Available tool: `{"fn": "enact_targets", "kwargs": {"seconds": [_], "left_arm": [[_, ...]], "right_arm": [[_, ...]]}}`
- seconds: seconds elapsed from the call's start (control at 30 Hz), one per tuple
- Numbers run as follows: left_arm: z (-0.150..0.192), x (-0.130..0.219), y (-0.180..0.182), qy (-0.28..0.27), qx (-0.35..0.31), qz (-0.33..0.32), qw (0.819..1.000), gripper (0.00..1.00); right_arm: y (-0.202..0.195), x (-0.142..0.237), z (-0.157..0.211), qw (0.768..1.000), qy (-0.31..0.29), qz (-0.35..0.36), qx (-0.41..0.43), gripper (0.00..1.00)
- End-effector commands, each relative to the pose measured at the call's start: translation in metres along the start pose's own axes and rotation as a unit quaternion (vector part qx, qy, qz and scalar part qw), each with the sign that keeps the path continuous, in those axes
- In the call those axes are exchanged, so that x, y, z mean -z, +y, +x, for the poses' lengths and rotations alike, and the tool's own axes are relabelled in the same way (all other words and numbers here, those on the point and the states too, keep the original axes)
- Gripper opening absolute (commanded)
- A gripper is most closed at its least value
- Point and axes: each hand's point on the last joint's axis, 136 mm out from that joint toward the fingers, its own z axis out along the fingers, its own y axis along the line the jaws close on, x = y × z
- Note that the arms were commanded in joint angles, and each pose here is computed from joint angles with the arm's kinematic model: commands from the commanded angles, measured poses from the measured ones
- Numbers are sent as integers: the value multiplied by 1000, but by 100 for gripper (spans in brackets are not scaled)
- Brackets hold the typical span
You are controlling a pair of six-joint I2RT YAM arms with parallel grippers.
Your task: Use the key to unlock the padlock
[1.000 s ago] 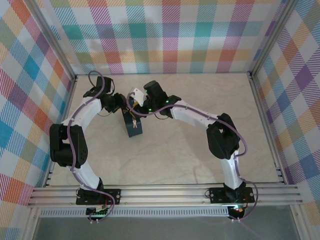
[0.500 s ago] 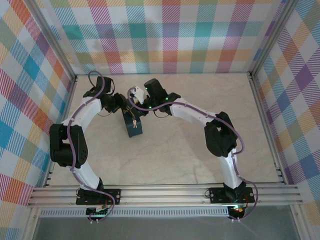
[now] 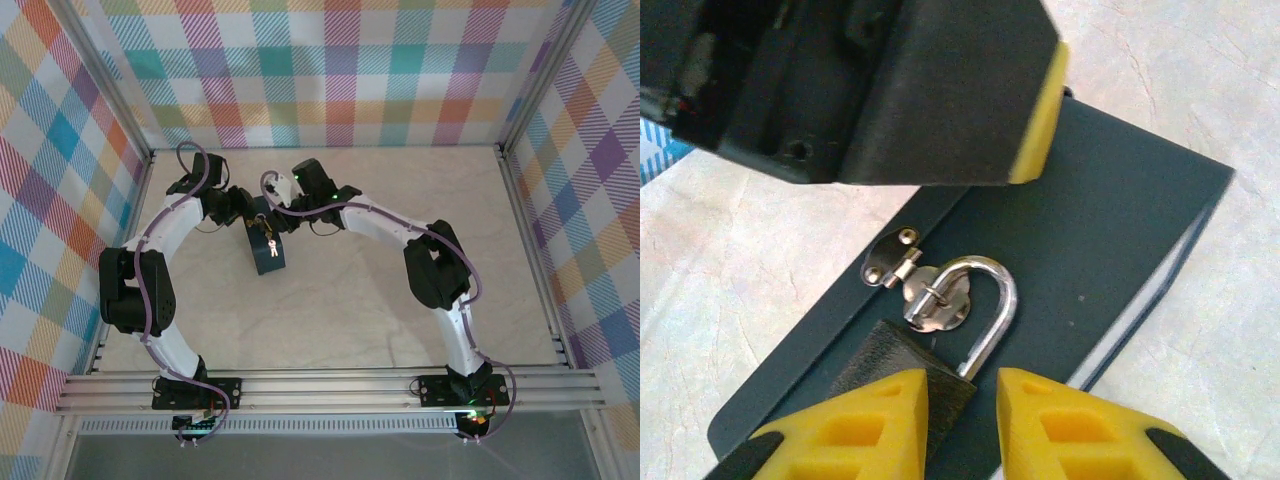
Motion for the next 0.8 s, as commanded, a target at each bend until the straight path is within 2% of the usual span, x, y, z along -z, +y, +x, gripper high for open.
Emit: {"fn": "enact_targets", "kwargs": {"seconds": [0.0, 0.2, 0.3, 0.43, 0.77], "left_arm": [[19, 1, 8, 35, 8, -19, 999, 40], [18, 2, 8, 34, 9, -21, 999, 40], [18, 2, 10, 32, 11, -24, 999, 40], [18, -1, 12, 37, 19, -23, 999, 40], [18, -3, 12, 40, 23, -22, 999, 40]], "right_arm": [[8, 6, -2, 1000, -8, -24, -15, 27], [29, 27, -27, 999, -23, -23, 4, 40], [25, 16, -18, 999, 7, 38, 36, 46], [17, 12, -13, 995, 32, 87, 39, 47], [22, 6, -10, 991, 60, 113, 35, 50]]}}
